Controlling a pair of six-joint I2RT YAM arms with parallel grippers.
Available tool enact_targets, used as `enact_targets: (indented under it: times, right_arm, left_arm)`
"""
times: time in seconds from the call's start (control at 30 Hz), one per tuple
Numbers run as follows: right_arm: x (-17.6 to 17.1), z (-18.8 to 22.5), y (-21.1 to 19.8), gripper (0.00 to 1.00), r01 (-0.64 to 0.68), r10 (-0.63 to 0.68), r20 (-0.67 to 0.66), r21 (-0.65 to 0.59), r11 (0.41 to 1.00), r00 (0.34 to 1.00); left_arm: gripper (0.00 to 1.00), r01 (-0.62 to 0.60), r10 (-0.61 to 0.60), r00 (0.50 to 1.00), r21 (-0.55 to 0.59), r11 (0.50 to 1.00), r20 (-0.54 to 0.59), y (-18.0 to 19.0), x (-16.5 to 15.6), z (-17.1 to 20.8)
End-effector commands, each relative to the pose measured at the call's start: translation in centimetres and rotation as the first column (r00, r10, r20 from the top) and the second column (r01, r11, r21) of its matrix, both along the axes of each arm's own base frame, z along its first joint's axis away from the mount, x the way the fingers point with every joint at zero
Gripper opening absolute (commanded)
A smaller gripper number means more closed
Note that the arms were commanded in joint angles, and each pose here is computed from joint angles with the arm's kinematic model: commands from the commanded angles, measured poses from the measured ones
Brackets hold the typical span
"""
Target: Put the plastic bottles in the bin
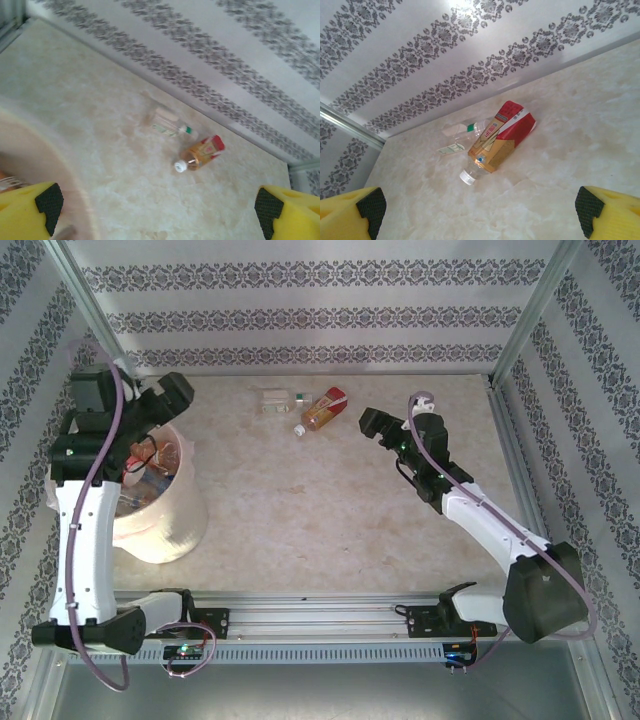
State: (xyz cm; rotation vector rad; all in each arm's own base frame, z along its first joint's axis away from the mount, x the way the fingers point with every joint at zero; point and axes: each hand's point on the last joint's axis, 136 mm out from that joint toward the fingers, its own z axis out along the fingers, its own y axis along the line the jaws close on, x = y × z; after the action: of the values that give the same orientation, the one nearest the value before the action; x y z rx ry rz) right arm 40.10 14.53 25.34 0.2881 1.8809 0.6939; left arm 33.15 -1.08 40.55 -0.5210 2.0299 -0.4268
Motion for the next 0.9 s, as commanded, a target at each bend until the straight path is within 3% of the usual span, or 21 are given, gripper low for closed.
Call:
enact_targets:
  times: [0.0,0.2,0.43,0.67,0.87]
  right_arm:
    - [-0.1,1.4,-2.3,0.98,0.100,-0.101,0.053,0.010,0.995,0.993]
    - [-1.1,0.9,-4.1,0.98,0.138,-0.139,0.037,0.023,0.990,0.990]
    - [-2.3,0.4,-6.9,0.98,0.199,-0.199,0.021,0.024,0.980,0.980]
    - [-3.7,-0.7,-9.7,0.98,0.255,-0.255,-0.006,0.019,0.967,0.967]
    - [-5.2,-0.2,-11.8,0.98,0.331,-0.328,0.064,-0.040,0.943,0.943]
  left_arm:
    - [1.00,0.045,-0.051,0.998,0.109,0.993,0.048,-2.3,1.0,1.9]
    - [1.00,0.217,-0.231,0.973,0.256,0.942,0.025,-10.1,4.7,1.6]
    - [1.00,0.390,-0.387,0.919,0.340,0.856,-0.081,-17.8,11.1,-4.1]
    - [1.00,0.496,-0.457,0.867,0.439,0.749,-0.200,-21.4,18.1,-12.7]
    - [1.00,0.575,-0.508,0.815,0.485,0.658,-0.278,-23.5,21.7,-18.7]
